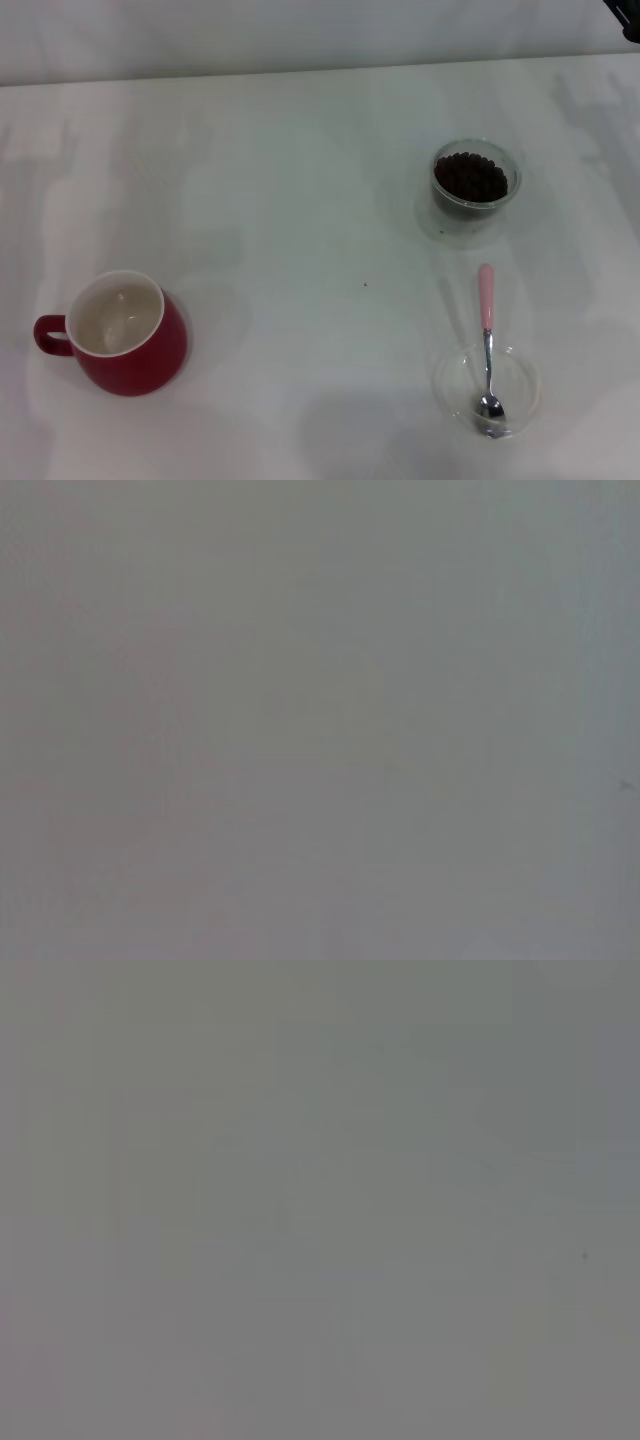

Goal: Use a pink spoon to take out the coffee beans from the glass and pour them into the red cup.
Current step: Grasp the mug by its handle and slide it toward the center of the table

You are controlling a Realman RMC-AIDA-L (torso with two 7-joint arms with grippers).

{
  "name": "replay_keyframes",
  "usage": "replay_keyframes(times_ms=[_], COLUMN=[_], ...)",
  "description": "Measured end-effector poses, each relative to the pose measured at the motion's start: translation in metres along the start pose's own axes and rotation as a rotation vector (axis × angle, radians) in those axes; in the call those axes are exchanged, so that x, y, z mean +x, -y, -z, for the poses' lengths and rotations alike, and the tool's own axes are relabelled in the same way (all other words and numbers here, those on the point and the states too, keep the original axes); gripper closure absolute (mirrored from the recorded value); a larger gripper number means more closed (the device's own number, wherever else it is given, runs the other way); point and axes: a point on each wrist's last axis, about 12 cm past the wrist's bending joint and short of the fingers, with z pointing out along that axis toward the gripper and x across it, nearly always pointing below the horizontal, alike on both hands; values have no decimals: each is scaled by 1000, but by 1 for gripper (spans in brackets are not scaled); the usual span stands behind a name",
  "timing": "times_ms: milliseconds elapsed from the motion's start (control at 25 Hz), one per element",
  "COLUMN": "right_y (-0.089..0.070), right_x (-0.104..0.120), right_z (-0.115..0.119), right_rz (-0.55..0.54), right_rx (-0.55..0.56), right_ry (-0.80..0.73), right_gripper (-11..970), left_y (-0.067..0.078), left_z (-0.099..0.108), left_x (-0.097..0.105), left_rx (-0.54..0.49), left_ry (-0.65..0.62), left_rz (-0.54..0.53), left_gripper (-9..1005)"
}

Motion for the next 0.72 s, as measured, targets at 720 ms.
replay_keyframes(times_ms=[720], right_y=[13], right_x=[-10], right_z=[-5], right_rz=[-34], right_rx=[76], right_ry=[42], right_gripper=[88], left_y=[-9], left_z=[60], left_x=[18], left_rx=[-9], left_ry=[-1], left_rz=[37], left_gripper=[197])
